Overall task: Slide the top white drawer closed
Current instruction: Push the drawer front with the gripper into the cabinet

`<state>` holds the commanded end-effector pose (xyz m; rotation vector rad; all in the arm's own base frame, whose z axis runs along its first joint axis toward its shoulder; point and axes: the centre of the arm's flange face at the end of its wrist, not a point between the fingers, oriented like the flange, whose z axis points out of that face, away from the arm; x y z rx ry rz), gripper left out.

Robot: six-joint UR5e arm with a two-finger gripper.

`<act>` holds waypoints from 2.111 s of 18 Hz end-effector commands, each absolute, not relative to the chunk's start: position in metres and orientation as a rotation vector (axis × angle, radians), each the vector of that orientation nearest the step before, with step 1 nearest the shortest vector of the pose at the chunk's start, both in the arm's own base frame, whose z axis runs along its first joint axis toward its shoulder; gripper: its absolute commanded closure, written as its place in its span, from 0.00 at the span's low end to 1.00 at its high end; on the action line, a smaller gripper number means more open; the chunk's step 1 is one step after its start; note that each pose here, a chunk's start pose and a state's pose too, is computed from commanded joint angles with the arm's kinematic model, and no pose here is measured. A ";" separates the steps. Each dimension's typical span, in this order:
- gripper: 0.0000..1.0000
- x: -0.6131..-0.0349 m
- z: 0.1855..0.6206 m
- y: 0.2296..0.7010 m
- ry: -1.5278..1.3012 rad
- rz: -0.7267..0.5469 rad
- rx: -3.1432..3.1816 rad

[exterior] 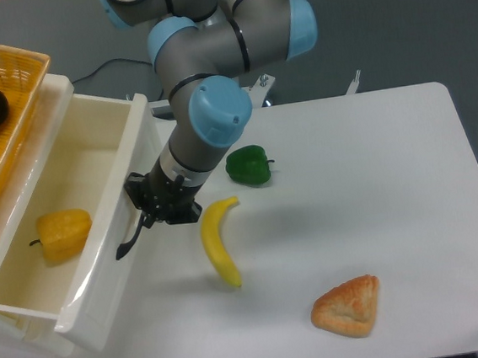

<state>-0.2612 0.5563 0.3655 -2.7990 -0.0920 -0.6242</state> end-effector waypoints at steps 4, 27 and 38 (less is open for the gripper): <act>0.93 -0.246 0.365 0.562 -0.074 -0.642 -2.811; 0.93 -0.198 0.379 0.579 -0.032 -0.668 -2.798; 0.93 -0.182 0.380 0.585 0.009 -0.682 -2.792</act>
